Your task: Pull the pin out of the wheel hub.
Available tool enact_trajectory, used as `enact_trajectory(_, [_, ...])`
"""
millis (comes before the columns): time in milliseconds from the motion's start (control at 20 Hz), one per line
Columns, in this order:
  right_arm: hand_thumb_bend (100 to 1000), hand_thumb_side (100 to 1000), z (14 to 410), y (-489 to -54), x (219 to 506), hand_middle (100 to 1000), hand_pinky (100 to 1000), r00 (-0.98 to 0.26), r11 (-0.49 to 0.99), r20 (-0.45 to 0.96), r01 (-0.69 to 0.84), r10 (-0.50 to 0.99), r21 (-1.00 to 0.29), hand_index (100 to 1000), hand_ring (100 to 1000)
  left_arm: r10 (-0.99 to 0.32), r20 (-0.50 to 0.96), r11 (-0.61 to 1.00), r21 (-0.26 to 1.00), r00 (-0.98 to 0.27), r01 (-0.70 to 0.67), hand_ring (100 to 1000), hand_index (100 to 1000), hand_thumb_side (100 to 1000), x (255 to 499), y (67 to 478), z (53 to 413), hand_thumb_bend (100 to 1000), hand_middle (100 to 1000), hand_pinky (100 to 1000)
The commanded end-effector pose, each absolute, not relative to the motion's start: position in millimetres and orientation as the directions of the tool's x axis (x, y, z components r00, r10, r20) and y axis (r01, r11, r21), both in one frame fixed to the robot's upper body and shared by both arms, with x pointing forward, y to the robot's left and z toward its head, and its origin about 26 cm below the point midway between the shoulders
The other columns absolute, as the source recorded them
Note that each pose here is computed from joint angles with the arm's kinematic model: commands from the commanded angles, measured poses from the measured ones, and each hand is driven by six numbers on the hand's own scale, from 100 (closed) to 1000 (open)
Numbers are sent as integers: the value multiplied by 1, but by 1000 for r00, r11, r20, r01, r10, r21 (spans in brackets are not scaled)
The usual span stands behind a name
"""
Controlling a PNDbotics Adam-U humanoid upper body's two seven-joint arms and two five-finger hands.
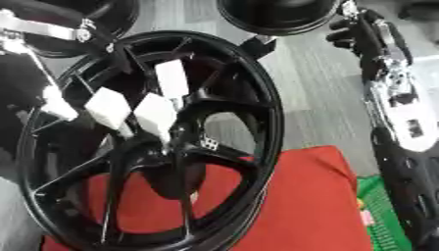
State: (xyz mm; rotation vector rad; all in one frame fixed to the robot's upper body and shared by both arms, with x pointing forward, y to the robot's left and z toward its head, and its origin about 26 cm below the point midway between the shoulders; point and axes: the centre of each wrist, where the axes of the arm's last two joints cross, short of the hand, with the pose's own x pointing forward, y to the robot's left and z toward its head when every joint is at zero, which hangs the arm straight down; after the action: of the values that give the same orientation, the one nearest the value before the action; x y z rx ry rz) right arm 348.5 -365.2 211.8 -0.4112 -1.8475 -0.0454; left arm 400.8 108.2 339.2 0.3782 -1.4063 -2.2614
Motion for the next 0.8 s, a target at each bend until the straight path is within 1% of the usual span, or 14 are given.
enact_trajectory(50, [100,708,224,-366,347,576,765,-282,934,919,305,277,-188,750,616,-510,-40,-379,907,-859,182,852,850,252,401,110,353,612,789,871])
enact_trajectory(300, [100,708,224,-366,348,576,766,-283,934,918,304,277,-188,750,616,-506,-55,-392,904,-861,173,852,850,251,403,108,350,624,791,871])
enact_trajectory(450, [100,709,224,-366,348,576,766,-283,934,918,303,277,-188,750,617,-508,-71,-404,900,-858,164,852,851,232,405,107,348,642,791,872])
enact_trajectory(550, [100,709,224,-365,348,576,766,-284,934,918,303,277,-188,750,617,-511,-77,-407,899,-856,162,848,846,202,407,107,347,621,787,869])
enact_trajectory(800, [100,710,224,-365,348,576,766,-285,935,918,302,276,-187,750,617,-505,-75,-408,899,-860,161,841,826,169,409,104,345,575,776,862])
